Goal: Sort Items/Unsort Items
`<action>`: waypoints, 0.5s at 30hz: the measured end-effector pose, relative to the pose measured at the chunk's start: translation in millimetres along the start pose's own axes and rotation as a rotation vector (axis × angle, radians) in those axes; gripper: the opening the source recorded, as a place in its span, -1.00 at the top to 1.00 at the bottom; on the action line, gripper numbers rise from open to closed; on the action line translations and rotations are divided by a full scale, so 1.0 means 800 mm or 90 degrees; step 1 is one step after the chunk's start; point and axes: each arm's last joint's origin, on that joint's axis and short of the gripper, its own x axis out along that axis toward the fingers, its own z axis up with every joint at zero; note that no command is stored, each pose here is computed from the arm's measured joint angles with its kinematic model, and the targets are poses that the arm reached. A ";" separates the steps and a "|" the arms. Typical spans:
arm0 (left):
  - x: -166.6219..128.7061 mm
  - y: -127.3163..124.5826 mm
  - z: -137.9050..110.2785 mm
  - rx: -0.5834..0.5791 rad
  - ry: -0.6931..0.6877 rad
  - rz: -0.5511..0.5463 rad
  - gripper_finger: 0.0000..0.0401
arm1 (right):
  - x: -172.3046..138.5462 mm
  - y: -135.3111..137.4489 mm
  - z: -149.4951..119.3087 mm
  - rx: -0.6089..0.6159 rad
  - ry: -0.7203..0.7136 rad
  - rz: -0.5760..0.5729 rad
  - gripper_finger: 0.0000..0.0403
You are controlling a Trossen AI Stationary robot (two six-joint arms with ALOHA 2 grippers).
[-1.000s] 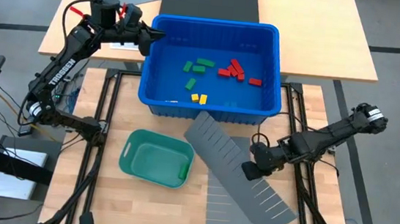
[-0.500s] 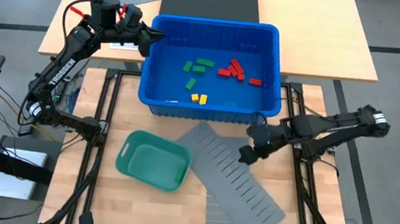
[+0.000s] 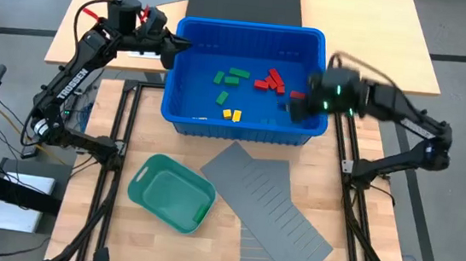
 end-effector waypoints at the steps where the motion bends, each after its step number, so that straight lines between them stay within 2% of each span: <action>1: 0.000 0.000 -0.001 0.001 0.006 0.000 0.71 | -0.001 -0.001 0.018 -0.026 -0.033 -0.004 -0.21; 5: 0.002 0.002 -0.006 -0.010 0.029 0.006 0.71 | 0.010 -0.014 0.086 -0.146 -0.086 -0.015 -0.13; 12: 0.006 -0.002 -0.010 0.011 0.047 0.029 0.71 | 0.079 -0.067 0.176 -0.291 -0.033 0.038 -0.09; 15: 0.009 -0.006 -0.011 0.038 0.054 0.051 0.71 | 0.111 -0.097 0.199 -0.343 -0.009 0.015 -0.10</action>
